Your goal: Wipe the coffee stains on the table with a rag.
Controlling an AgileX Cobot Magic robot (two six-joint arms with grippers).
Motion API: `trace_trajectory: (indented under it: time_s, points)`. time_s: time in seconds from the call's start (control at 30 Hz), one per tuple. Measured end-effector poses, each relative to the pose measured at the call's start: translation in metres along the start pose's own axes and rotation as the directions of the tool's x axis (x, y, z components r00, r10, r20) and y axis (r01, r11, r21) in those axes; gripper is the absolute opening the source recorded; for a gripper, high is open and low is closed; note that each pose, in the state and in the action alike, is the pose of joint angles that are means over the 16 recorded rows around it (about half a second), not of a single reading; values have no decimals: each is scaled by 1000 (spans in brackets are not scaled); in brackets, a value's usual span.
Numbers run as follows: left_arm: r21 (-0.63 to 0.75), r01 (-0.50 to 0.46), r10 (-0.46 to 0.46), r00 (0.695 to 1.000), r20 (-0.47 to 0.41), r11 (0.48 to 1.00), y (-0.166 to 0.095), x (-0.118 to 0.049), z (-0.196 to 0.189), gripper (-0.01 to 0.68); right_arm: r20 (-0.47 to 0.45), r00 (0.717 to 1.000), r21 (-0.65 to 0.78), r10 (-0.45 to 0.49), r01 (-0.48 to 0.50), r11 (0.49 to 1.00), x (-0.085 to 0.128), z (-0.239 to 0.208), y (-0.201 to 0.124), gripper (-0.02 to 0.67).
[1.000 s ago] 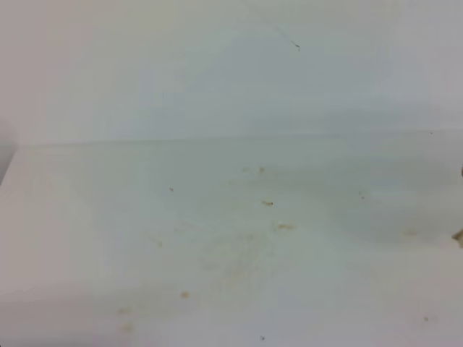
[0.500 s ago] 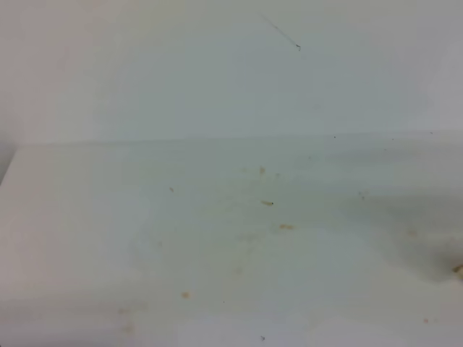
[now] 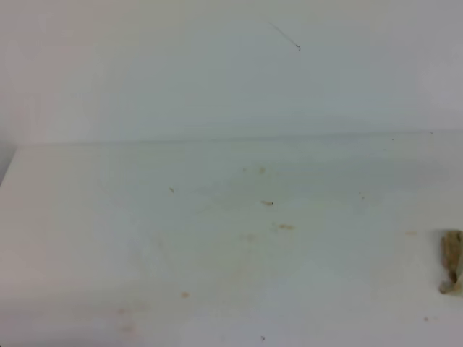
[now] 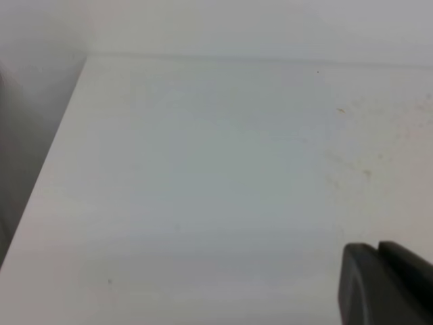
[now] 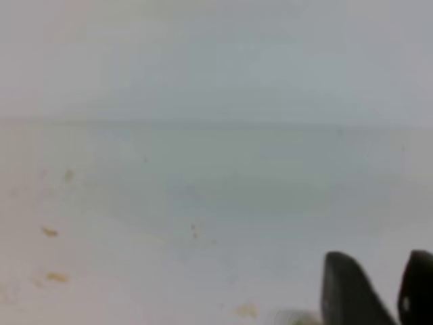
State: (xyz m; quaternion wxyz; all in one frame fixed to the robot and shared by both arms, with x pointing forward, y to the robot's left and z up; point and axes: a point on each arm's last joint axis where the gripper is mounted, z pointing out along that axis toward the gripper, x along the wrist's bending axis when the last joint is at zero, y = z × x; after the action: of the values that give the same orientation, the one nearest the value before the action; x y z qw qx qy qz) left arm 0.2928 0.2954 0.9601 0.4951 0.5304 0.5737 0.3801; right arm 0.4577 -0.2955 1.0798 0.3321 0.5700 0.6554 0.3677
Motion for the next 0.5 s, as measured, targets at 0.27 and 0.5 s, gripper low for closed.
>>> trace_trajectory:
  time_s: [0.27,0.5]
  points:
    - [0,0,0,1000,0,1000,0,0,0,-3,-17,997,-186,-75,71,980,16,-82,-2,53]
    - [0,0,0,1000,0,1000,0,0,0,-3,-13,996,-273,-92,85,958,26,-116,-40,5]
